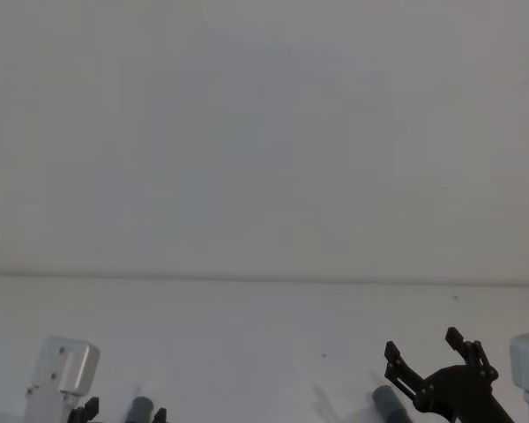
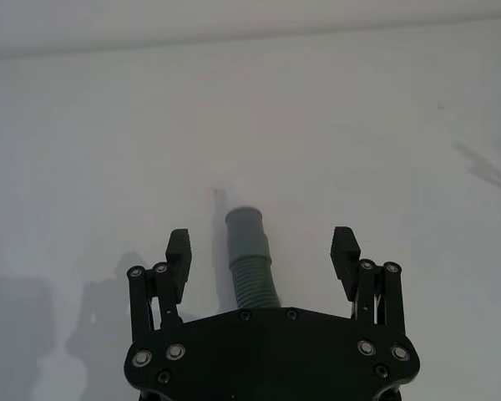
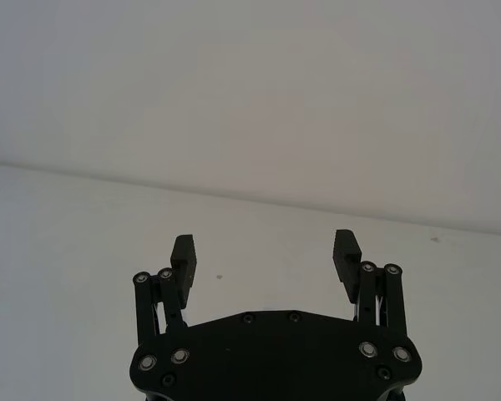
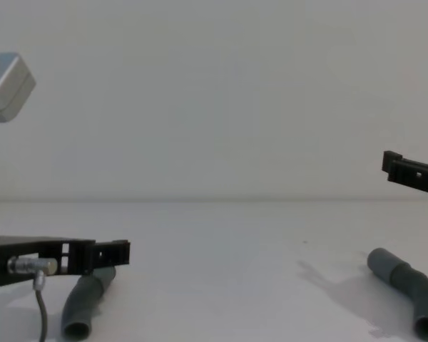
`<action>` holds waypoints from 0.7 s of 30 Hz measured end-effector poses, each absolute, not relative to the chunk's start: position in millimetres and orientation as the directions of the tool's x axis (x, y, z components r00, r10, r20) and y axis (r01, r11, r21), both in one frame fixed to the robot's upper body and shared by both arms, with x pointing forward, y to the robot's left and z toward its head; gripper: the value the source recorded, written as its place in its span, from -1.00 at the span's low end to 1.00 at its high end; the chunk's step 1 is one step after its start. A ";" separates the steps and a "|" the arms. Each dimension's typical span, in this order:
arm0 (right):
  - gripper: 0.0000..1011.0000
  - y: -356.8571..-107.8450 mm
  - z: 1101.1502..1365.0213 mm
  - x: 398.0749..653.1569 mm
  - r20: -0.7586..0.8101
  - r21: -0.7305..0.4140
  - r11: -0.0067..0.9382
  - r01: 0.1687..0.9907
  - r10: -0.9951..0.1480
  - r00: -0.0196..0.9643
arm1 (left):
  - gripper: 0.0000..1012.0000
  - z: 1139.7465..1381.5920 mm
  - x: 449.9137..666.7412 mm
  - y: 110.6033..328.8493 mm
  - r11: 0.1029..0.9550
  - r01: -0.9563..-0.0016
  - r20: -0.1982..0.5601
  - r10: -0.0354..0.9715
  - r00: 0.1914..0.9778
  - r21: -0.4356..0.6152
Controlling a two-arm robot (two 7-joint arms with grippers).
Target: Use both hands to pick up one end of the pipe from the table, align the ends, and insert them.
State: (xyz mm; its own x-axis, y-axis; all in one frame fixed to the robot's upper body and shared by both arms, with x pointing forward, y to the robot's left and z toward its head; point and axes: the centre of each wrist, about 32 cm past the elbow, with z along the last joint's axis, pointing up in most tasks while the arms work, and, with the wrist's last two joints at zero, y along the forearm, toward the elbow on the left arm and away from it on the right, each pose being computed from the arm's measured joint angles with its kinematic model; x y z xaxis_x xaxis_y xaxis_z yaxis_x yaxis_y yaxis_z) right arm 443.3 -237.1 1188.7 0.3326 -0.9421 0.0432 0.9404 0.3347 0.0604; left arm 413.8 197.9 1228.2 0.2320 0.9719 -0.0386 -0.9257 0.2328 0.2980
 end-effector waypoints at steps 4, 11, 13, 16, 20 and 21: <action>0.98 -237.1 1188.7 443.3 0.043 0.060 0.335 0.940 -0.942 0.332 | 0.98 1230.7 412.3 197.5 0.224 -0.919 -0.052 0.974 0.219 0.324; 0.98 -237.1 1188.7 443.3 0.043 0.060 0.335 0.940 -0.942 0.333 | 0.98 1236.1 412.1 197.5 0.218 -0.904 -0.061 0.976 0.210 0.367; 0.98 -237.1 1188.7 443.3 0.043 0.060 0.335 0.940 -0.942 0.333 | 0.98 1237.3 412.8 197.3 0.218 -0.902 -0.061 0.976 0.211 0.373; 0.98 -237.1 1188.7 443.3 0.043 0.060 0.335 0.940 -0.942 0.333 | 0.98 1240.2 414.7 196.2 0.222 -0.895 -0.064 0.975 0.214 0.387; 0.98 -237.1 1188.7 443.3 0.043 0.060 0.335 0.940 -0.942 0.333 | 0.98 1242.2 416.5 194.2 0.228 -0.888 -0.070 0.973 0.218 0.401; 0.98 -237.1 1188.7 443.3 0.043 0.060 0.335 0.940 -0.942 0.333 | 0.98 1242.3 416.8 193.8 0.229 -0.886 -0.072 0.973 0.218 0.403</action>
State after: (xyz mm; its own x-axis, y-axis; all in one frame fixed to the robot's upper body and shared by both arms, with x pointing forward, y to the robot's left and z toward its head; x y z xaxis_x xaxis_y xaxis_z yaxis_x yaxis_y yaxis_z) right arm 443.3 -237.1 1188.7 0.3326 -0.9421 0.0432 0.9404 0.3347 0.0603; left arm 416.8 193.8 1242.3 0.2185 0.9732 -0.0717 -0.8863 0.2286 0.4028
